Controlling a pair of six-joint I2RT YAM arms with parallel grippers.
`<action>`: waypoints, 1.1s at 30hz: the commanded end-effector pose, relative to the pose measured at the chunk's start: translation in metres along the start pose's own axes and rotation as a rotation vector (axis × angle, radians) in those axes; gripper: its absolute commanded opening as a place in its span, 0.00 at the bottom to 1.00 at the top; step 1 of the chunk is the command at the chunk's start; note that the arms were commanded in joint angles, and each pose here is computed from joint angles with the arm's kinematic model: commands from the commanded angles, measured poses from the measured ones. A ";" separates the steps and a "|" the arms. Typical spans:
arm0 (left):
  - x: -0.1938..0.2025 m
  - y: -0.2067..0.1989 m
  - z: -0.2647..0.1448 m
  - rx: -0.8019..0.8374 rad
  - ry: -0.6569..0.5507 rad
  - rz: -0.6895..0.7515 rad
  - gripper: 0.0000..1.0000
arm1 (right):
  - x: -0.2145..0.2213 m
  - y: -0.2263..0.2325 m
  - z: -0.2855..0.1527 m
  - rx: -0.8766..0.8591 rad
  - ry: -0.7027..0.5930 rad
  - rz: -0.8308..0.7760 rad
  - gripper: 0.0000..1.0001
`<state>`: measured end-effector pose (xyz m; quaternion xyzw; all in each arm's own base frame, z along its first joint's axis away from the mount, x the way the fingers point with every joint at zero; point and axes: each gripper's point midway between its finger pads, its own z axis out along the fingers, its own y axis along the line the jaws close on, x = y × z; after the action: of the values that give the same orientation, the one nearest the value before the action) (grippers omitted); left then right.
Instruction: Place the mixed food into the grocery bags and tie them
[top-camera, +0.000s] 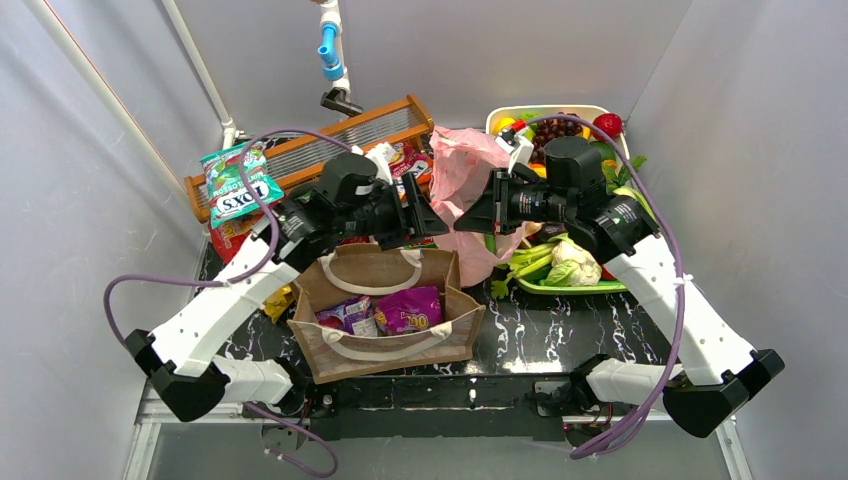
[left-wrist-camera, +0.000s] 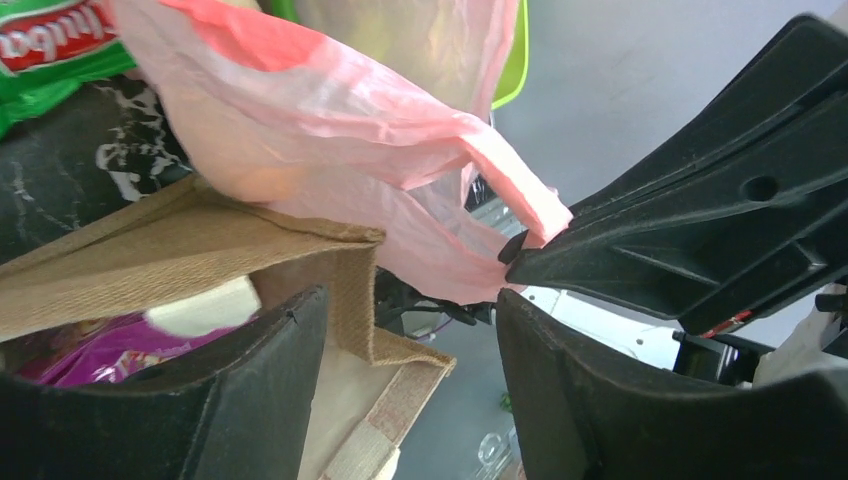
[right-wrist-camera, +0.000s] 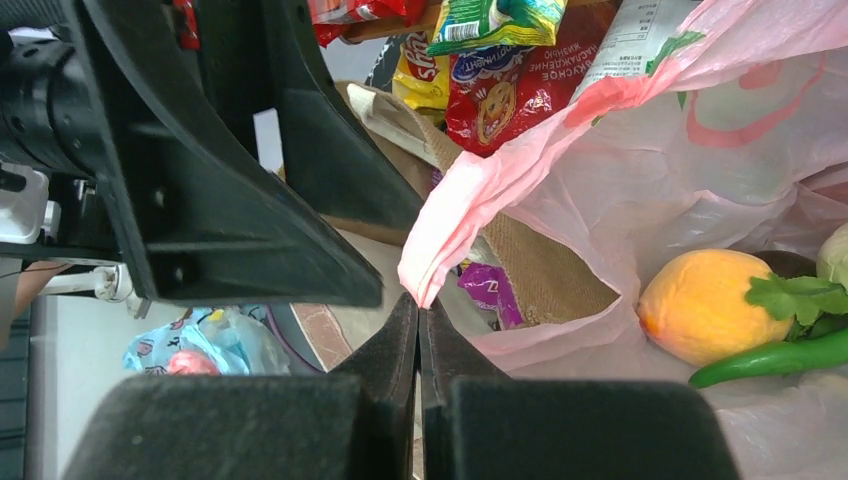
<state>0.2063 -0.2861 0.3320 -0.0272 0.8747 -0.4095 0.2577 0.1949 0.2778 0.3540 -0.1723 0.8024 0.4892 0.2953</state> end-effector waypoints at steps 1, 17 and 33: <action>0.002 -0.015 0.014 0.046 -0.006 0.012 0.58 | -0.019 0.024 -0.008 -0.063 -0.063 -0.081 0.01; -0.006 -0.010 0.053 0.076 -0.107 -0.041 0.51 | -0.015 0.032 -0.012 -0.105 -0.044 -0.084 0.01; -0.018 -0.029 0.091 0.200 -0.149 -0.101 0.53 | -0.048 0.029 -0.040 0.082 -0.034 -0.355 0.78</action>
<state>0.2582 -0.3597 0.3017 -0.0694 0.8240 -0.4801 0.2927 0.2008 0.2671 0.3937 -0.2586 0.7923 0.4319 0.3449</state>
